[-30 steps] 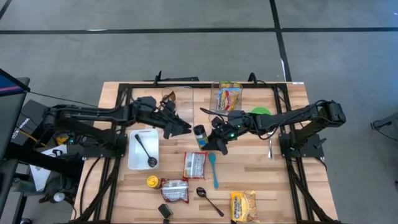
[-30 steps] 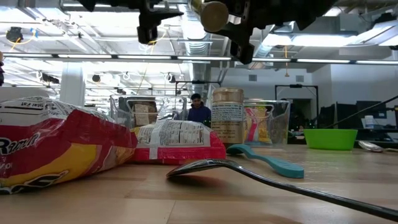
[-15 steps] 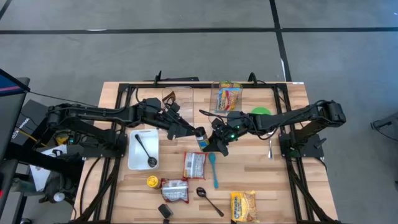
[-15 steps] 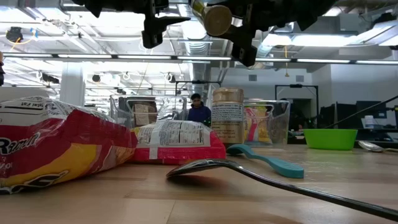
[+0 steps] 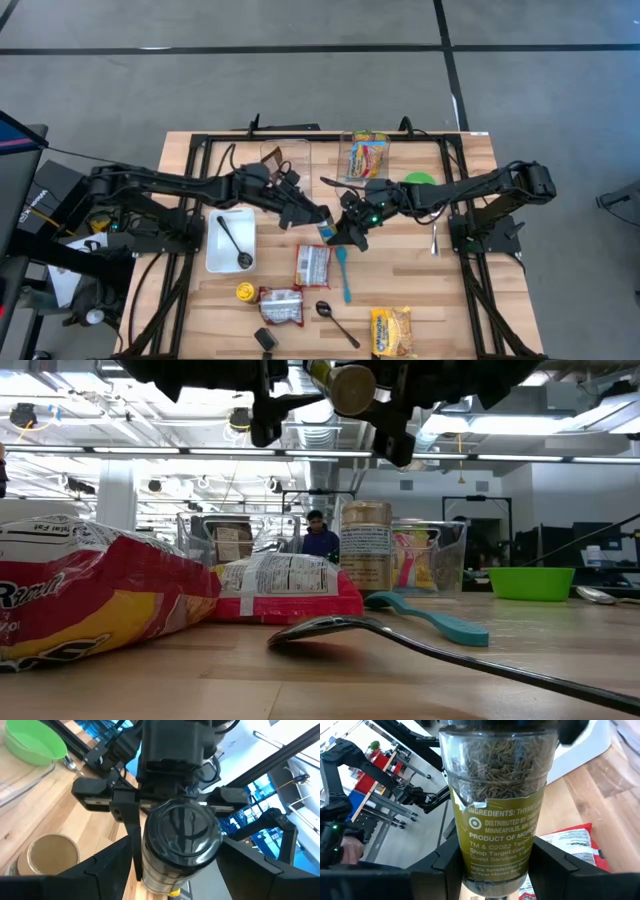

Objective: Pick & Place Food Item
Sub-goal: Put the light green seasoning bottle into the left transparent bin

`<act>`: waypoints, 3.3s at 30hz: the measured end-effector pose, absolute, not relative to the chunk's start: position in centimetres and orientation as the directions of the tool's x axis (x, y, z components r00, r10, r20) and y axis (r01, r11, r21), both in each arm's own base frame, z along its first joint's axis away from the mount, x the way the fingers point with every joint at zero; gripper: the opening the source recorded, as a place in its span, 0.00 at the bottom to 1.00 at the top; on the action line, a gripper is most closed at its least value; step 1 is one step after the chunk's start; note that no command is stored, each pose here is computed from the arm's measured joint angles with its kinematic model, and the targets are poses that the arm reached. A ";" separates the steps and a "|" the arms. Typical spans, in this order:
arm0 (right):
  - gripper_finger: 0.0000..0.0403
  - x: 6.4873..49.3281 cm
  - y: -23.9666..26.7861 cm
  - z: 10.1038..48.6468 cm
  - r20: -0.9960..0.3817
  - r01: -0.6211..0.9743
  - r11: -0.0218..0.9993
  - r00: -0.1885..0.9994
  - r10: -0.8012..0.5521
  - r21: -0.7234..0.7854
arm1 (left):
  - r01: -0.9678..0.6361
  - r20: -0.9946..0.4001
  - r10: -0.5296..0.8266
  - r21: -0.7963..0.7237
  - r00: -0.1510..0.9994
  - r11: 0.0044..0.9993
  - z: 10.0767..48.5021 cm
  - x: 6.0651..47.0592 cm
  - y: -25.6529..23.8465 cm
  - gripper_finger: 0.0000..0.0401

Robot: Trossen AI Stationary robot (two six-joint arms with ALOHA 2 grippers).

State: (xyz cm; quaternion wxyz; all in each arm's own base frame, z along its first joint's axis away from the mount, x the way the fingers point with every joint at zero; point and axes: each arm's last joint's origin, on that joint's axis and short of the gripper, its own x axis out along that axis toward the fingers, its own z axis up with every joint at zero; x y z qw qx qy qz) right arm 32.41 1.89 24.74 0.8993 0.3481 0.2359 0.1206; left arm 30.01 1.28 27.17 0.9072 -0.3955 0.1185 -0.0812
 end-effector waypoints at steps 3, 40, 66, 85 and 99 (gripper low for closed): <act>0.42 32.4 1.9 24.7 -0.344 -0.047 0.723 0.857 0.383 0.689 | 0.046 -0.164 -0.244 -0.739 0.956 0.673 26.7 30.3 1.3 0.68; 0.42 32.2 1.7 24.2 -0.388 0.039 0.668 0.838 0.383 0.743 | 0.050 -0.119 -0.203 -0.740 0.972 0.671 25.6 31.9 0.4 0.67; 0.42 32.1 1.8 24.1 -0.395 0.026 0.659 0.817 0.419 0.752 | 0.024 -0.150 -0.201 -0.743 0.968 0.669 25.1 31.9 0.3 0.56; 0.42 32.1 1.8 24.1 -0.397 0.027 0.658 0.817 0.420 0.752 | 0.023 -0.150 -0.200 -0.743 0.968 0.669 25.1 31.9 0.3 0.51; 0.42 32.1 1.8 24.1 -0.396 0.027 0.658 0.817 0.419 0.752 | 0.023 -0.149 -0.200 -0.745 0.968 0.667 25.1 31.9 0.3 0.52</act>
